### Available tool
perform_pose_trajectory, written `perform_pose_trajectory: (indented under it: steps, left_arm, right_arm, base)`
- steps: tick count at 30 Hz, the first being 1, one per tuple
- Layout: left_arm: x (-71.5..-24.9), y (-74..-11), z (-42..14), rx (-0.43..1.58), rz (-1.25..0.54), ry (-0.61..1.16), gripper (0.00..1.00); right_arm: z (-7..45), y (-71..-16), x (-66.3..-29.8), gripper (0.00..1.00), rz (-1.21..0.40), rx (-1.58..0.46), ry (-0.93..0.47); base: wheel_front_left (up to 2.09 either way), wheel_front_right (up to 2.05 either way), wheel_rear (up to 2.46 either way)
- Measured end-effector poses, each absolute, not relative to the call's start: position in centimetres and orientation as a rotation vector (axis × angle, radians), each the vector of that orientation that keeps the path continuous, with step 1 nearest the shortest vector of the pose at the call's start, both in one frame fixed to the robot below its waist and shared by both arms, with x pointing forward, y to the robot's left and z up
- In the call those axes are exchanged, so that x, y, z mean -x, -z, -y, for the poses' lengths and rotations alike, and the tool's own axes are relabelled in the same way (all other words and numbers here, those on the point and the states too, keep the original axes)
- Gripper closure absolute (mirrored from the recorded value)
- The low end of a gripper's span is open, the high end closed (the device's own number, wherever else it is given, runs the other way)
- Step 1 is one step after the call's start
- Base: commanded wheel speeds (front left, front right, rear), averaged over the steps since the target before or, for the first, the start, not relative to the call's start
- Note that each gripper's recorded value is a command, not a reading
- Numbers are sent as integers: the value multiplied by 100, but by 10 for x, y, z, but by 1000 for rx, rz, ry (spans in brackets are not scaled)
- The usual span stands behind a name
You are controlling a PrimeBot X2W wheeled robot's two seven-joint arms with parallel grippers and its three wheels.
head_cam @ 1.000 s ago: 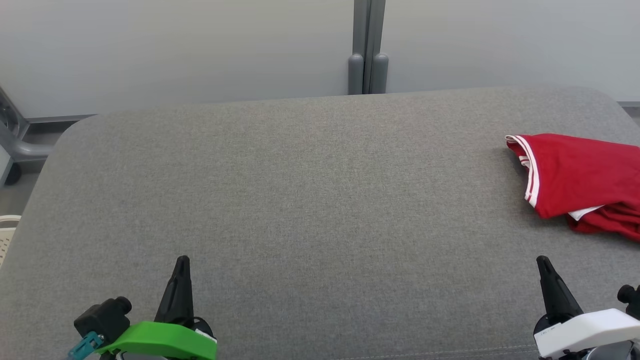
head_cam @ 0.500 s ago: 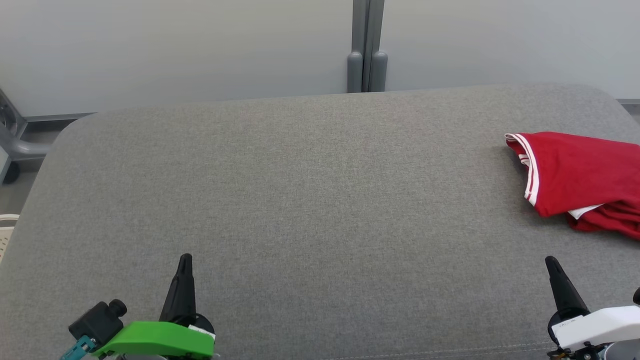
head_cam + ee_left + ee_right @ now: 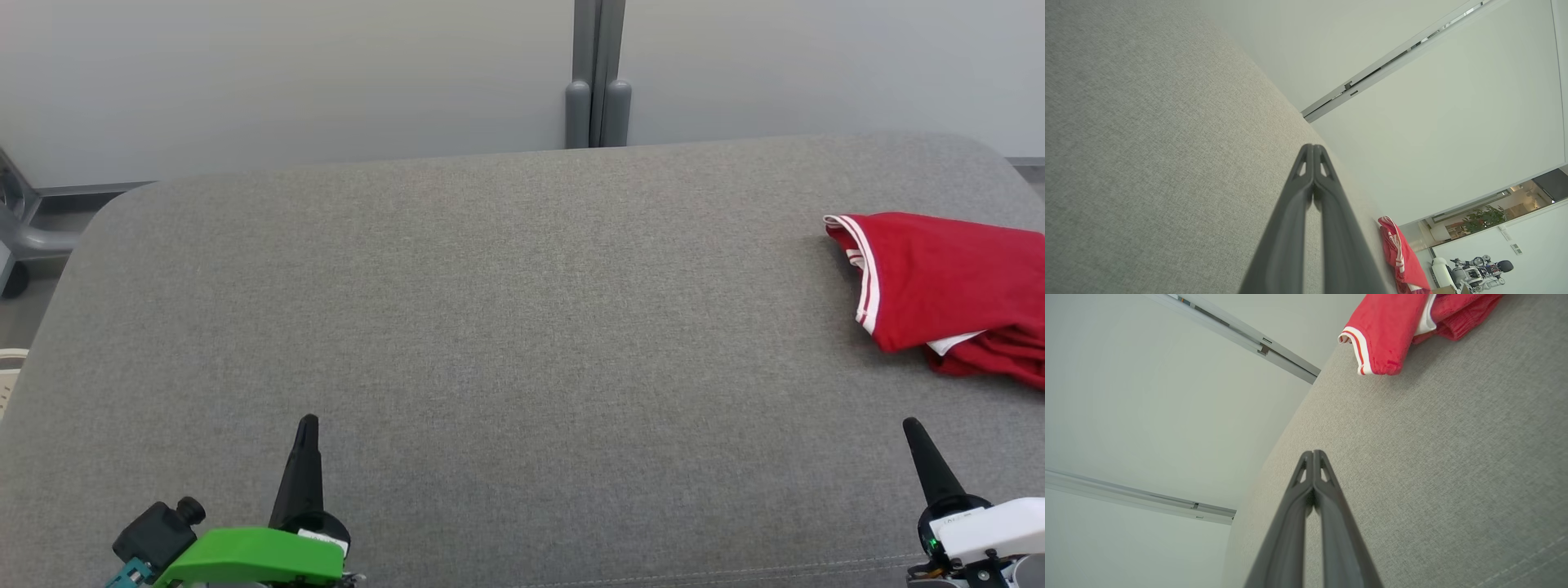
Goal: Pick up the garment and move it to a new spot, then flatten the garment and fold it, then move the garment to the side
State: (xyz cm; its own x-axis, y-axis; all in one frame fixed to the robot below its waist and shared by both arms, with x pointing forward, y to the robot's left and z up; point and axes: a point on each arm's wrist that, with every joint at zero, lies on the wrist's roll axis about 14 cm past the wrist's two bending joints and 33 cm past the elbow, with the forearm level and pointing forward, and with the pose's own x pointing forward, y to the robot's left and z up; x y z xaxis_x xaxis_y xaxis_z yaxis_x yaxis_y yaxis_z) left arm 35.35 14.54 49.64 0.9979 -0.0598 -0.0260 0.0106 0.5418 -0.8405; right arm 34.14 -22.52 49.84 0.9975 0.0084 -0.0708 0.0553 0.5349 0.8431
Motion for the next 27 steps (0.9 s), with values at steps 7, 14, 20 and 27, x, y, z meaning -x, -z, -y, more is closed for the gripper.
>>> perform_pose_trajectory:
  steps: [7, 14, 20, 27]
  left_arm:
    - [-353, -496, -144, 1073, -53, 36, 100]
    - [-354, -498, -143, 1144, -49, 35, 100]
    - [-354, -499, -141, 1206, -45, 36, 100]
    - [-355, -501, -140, 1256, -42, 38, 100]
  right_arm:
    - [230, -498, -342, 100, -69, -1083, 34]
    - [235, -497, -343, 100, -65, -1155, 39]
    - [238, -497, -343, 100, -63, -1212, 43]
    - [242, -497, -344, 100, -56, -1265, 43]
  base:
    - [0, 0, 0]
    - [0, 0, 0]
    - [0, 0, 0]
    - [0, 0, 0]
